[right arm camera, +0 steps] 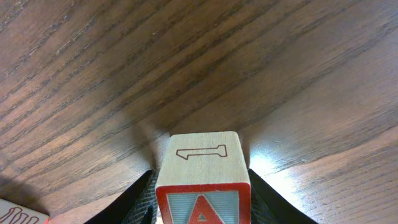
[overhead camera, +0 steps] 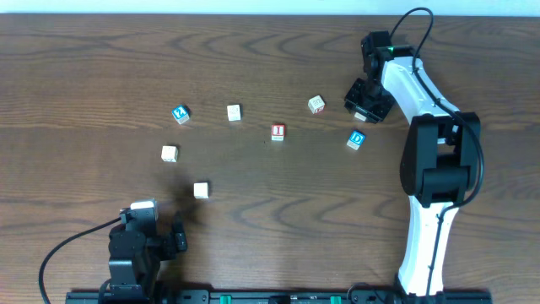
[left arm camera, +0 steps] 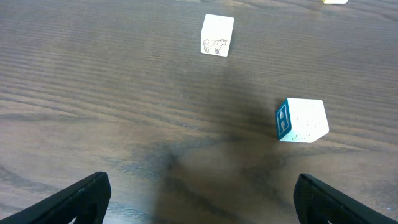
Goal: Spell out Ai2
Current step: 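Lift the A block with the right gripper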
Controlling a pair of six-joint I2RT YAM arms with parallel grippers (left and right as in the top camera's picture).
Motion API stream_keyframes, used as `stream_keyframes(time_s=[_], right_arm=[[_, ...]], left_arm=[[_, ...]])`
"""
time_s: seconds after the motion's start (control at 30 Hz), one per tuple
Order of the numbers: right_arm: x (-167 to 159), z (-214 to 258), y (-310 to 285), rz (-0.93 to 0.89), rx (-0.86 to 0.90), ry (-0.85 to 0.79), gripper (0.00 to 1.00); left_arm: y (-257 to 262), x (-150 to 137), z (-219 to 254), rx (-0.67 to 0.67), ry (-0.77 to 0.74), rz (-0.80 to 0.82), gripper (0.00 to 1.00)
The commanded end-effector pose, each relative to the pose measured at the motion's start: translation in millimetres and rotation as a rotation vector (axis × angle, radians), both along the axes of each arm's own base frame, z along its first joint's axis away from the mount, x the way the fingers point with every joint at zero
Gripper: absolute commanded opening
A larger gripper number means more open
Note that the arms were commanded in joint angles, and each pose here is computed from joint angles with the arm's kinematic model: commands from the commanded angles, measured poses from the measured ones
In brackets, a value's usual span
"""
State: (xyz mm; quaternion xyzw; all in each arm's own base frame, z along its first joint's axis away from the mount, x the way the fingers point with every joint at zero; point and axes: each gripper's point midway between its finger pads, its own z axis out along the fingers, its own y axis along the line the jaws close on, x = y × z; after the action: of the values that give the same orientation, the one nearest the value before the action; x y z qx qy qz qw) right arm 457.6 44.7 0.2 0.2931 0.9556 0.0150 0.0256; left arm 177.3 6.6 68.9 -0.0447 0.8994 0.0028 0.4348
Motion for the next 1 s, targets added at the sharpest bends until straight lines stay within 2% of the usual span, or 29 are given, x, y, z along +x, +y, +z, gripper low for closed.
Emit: stream_keyframes(time_s=[0.0, 0.17, 0.33, 0.47, 0.97], right_arm=[[-3.8, -9.2, -5.2, 0.027, -0.004, 0.025, 0.42], [-3.8, -9.2, -5.2, 0.034, -0.004, 0.025, 0.41], [-3.9, -9.2, -5.3, 0.034, -0.004, 0.026, 0.3], [-5.0, -9.3, -5.3, 0.034, -0.005, 0.03, 0.26], [-0.7, -0.1, -4.9, 0.083, -0.005, 0.014, 0.23]], left_arm=[[0.9, -6.1, -14.7, 0.008, 0.049, 0.0, 0.95], [0.8, -6.1, -14.7, 0.008, 0.049, 0.0, 0.95], [0.9, -6.1, -14.7, 0.008, 0.049, 0.0, 0.95], [0.9, -6.1, -14.7, 0.008, 0.049, 0.0, 0.95], [0.8, -6.1, -14.7, 0.009, 0.049, 0.0, 0.95]])
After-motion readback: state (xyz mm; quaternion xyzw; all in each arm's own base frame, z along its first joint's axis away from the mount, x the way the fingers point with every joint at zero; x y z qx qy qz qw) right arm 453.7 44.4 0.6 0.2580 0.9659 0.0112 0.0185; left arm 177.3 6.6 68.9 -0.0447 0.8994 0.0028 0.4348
